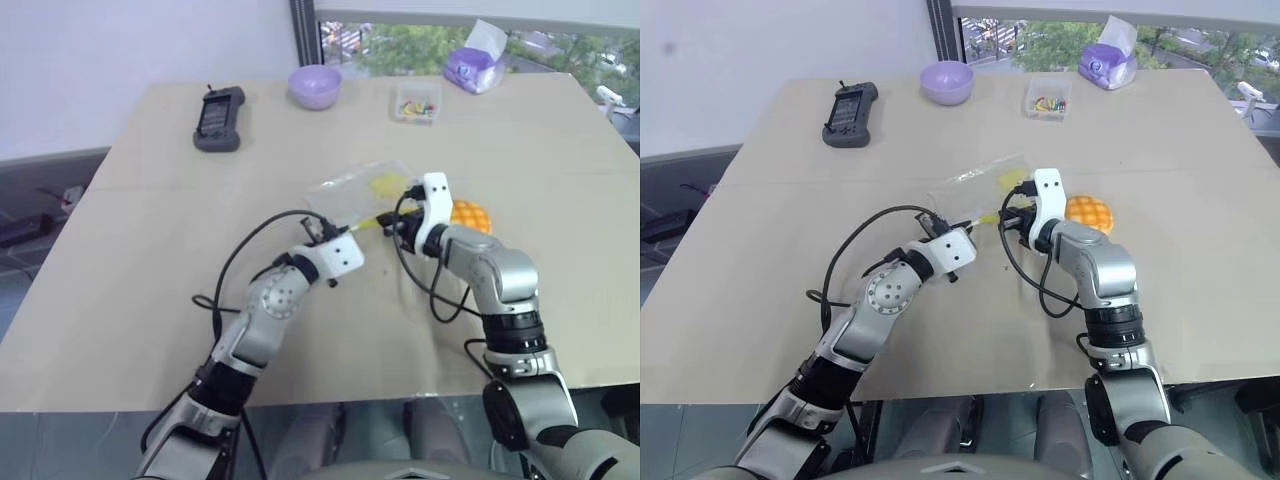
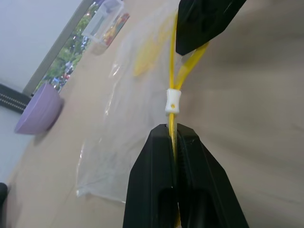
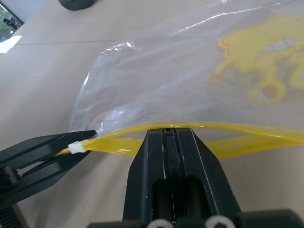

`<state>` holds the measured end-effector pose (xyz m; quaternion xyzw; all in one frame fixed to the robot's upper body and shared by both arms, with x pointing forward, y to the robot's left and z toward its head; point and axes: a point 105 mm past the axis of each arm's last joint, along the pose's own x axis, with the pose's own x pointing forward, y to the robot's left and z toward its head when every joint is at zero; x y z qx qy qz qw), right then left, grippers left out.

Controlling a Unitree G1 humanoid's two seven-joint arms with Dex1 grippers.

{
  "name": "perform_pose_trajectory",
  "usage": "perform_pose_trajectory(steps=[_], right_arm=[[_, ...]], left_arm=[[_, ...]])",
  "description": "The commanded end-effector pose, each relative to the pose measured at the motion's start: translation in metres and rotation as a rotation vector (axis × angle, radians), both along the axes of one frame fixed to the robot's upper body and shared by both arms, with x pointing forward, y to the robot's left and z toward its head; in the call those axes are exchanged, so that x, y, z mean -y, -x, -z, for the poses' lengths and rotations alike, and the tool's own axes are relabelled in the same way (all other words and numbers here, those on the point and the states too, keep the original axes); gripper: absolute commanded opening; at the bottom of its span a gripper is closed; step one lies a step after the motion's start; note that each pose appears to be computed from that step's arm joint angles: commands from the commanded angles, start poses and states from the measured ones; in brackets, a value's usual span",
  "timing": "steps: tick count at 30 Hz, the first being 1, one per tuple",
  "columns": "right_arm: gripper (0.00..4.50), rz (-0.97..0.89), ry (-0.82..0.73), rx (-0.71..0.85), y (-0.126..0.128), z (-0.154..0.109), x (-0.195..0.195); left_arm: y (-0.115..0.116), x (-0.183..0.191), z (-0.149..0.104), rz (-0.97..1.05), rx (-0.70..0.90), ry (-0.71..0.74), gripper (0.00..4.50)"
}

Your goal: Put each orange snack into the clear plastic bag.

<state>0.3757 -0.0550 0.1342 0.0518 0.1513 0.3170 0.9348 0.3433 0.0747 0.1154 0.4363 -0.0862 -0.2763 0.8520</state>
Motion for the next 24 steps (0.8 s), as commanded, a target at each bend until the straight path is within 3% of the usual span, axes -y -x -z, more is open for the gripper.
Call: perform_pose_trajectory(steps=[1,4,8,19,23,24], right_arm=[[0.02,-0.005,-0.012,0.075,-0.006,-0.017,-0.009],[0.02,0.003,0.046,0.113,-0.011,-0.014,-0.010],[0.02,0.025,0.238,0.223,-0.022,-0.002,-0.001],[0.02,-0.160,0.731,0.625,-0.023,0.013,0.005],[1.31,-0.283,0.900,0.780,-0.016,0.015,0.003],[1.81,-0.295,0.934,0.797,-0.016,0.016,0.005]], left_arm=[[0.010,0.014,-0.007,0.092,0.025,0.007,0.00],[0.010,0.013,-0.008,0.113,0.026,0.000,0.00],[0.008,0.010,-0.010,0.114,0.026,0.007,0.00],[0.005,0.008,-0.016,0.109,0.037,0.025,0.00],[0.003,0.006,-0.017,0.104,0.043,0.021,0.00],[0.002,0.006,-0.018,0.104,0.044,0.020,0.00]])
